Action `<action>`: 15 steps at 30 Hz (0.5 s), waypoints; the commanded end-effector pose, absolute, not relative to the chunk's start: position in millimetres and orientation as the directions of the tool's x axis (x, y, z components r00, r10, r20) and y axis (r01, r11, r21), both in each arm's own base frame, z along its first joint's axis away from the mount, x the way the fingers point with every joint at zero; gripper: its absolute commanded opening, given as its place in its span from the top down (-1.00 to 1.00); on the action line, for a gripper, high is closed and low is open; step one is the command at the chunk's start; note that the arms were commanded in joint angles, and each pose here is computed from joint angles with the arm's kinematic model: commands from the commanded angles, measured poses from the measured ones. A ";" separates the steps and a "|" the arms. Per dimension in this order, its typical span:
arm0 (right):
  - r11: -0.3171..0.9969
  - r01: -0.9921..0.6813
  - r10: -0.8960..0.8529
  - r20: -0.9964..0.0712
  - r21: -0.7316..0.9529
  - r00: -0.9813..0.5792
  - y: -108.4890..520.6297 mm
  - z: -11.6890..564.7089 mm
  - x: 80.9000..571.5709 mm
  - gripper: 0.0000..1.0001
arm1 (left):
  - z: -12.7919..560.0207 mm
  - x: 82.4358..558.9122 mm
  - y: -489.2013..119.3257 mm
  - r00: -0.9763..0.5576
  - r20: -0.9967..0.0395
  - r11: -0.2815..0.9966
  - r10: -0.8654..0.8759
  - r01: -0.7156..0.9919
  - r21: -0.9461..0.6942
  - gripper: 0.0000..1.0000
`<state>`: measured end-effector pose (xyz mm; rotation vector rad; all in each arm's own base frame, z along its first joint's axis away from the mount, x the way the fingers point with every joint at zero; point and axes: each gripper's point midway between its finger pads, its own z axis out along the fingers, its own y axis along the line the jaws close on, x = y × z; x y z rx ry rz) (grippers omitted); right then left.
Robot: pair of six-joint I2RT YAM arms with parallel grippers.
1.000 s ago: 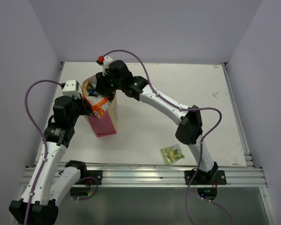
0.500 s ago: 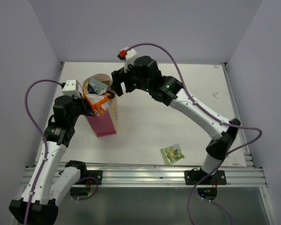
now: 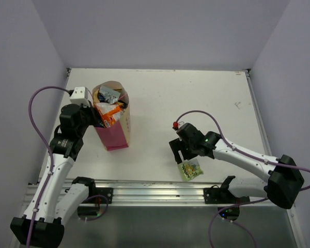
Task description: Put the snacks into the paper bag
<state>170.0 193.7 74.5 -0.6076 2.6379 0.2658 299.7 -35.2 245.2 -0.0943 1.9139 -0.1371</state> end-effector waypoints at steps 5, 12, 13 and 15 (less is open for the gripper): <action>0.928 -0.338 -0.238 -0.448 0.157 -0.862 187.9 68.6 160.1 -0.62 | 236.8 303.7 -49.9 -0.382 -0.915 0.984 -0.131 0.061 -0.166 1.00; 0.944 -0.301 -0.232 -0.379 0.135 -0.896 173.8 45.9 144.5 -0.61 | 236.9 303.2 -50.3 -0.387 -0.913 0.984 -0.129 0.064 -0.166 1.00; 0.945 -0.300 -0.233 -0.372 0.133 -0.898 173.7 44.4 144.0 -0.61 | 236.9 302.9 -50.2 -0.388 -0.912 0.984 -0.128 0.064 -0.166 1.00; 0.950 -0.291 -0.237 -0.342 0.115 -0.909 172.3 38.5 142.9 -0.61 | 238.4 301.8 -49.4 -0.385 -0.913 0.984 -0.132 0.059 -0.167 1.00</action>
